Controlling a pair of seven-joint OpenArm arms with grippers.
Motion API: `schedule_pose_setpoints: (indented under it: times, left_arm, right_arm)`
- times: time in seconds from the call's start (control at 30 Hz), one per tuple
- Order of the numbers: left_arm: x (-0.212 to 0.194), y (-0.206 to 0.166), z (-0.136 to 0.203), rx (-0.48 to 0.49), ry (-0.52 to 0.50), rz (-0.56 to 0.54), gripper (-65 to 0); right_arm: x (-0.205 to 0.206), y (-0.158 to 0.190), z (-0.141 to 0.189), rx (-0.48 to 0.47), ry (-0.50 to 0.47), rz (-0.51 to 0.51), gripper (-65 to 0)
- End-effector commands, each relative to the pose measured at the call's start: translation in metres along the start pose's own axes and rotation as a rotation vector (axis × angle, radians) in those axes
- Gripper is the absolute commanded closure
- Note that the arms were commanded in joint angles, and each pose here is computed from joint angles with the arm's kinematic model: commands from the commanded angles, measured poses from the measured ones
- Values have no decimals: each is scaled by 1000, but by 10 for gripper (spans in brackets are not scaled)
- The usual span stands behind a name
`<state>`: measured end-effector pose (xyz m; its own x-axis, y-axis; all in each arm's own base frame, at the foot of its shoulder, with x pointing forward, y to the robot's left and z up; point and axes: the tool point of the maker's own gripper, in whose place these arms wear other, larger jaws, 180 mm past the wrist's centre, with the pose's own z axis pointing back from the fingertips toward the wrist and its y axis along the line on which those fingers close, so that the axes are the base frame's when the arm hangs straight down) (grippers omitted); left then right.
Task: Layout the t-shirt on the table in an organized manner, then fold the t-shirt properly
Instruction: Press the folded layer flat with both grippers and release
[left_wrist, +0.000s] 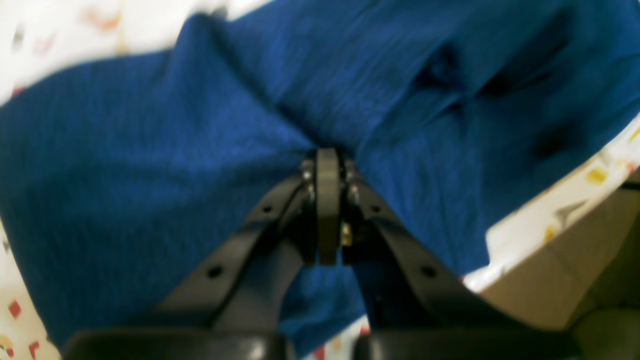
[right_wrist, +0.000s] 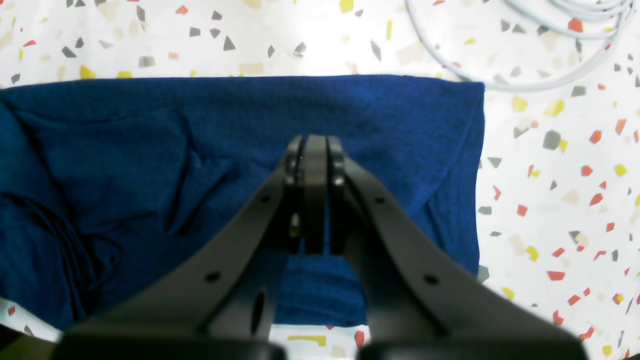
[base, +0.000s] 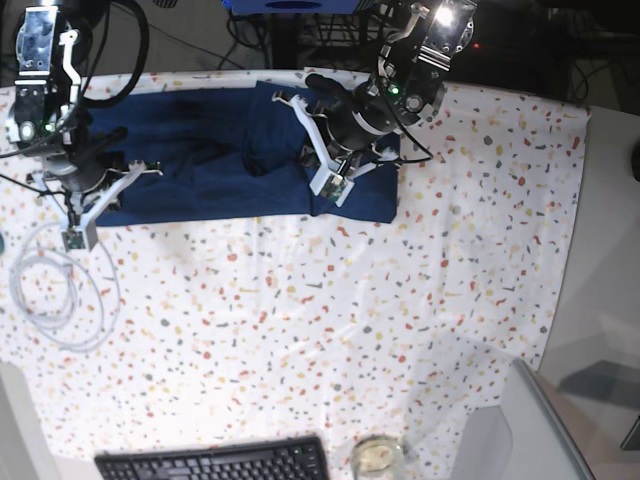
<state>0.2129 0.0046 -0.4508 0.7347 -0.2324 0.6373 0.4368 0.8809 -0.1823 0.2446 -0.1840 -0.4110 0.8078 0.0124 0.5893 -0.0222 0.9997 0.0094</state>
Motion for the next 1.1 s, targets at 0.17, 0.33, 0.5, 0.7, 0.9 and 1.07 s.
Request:
schedule_pose_setpoints:
  times: [0.17, 0.33, 0.5, 0.7, 0.9, 1.07]
  left_arm:
    - [21, -6, -12, -17, -43, 21, 0]
    - [31, -12, -29, -30, -38, 43, 0]
    - [49, -19, -45, -46, -48, 59, 0]
    - [71, -50, -69, -115, -39, -4, 0]
    - [90, -72, -76, -154, -58, -26, 0]
    - [105, -66, -54, -144, -132, -41, 0]
  right_arm:
    - [12, -2, 3, -4, -43, 6, -3]
    - [13, -2, 3, -4, -45, 6, -3]
    - [13, -3, 3, -6, -45, 8, -3]
    - [16, -2, 3, -4, -51, 8, -3]
    - [15, 1, 2, 4, -48, 15, -3]
    - [14, 21, 5, 107, -52, 144, -3]
